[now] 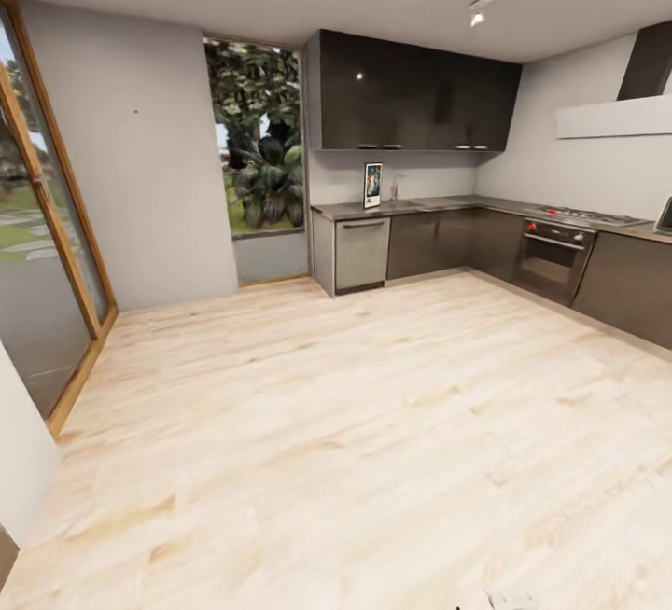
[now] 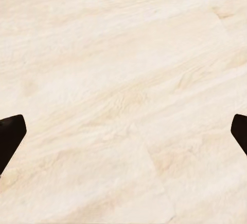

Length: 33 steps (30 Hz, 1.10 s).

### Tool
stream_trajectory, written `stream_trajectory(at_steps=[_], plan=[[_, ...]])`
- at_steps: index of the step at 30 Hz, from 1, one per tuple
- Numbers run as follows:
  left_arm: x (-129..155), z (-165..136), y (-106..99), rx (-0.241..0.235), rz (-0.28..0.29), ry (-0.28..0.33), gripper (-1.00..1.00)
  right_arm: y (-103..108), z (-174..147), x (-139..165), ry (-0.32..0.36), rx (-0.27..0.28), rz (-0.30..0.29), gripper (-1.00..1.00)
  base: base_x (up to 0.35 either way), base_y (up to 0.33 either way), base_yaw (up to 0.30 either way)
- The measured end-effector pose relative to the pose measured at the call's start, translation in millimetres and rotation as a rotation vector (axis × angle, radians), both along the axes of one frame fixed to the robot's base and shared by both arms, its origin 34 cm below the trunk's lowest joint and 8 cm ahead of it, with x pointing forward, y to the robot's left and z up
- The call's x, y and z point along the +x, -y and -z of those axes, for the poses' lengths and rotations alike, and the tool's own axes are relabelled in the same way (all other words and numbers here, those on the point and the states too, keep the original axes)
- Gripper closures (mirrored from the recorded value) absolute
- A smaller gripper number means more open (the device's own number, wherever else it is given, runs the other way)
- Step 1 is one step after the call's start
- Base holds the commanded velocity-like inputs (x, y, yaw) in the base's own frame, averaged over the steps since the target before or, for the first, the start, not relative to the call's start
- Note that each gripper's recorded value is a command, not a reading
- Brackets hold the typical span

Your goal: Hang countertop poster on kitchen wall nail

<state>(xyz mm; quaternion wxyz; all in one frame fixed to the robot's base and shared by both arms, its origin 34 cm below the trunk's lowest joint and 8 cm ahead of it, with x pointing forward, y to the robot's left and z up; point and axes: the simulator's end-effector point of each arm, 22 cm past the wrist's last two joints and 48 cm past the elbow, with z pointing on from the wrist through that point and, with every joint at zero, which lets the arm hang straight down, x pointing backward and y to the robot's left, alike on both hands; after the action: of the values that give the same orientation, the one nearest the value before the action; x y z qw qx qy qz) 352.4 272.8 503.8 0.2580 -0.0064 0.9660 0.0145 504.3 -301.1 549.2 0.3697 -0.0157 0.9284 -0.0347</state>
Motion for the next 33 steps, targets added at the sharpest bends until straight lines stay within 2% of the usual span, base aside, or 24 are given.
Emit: stream_trajectory(at_steps=[33], plan=[[-0.4,0.1,-0.2,0.0,-0.001,-0.001,-1.0,0.3,-0.2,0.2,0.001,0.0,0.001,-1.0,0.338,0.0,0.0]])
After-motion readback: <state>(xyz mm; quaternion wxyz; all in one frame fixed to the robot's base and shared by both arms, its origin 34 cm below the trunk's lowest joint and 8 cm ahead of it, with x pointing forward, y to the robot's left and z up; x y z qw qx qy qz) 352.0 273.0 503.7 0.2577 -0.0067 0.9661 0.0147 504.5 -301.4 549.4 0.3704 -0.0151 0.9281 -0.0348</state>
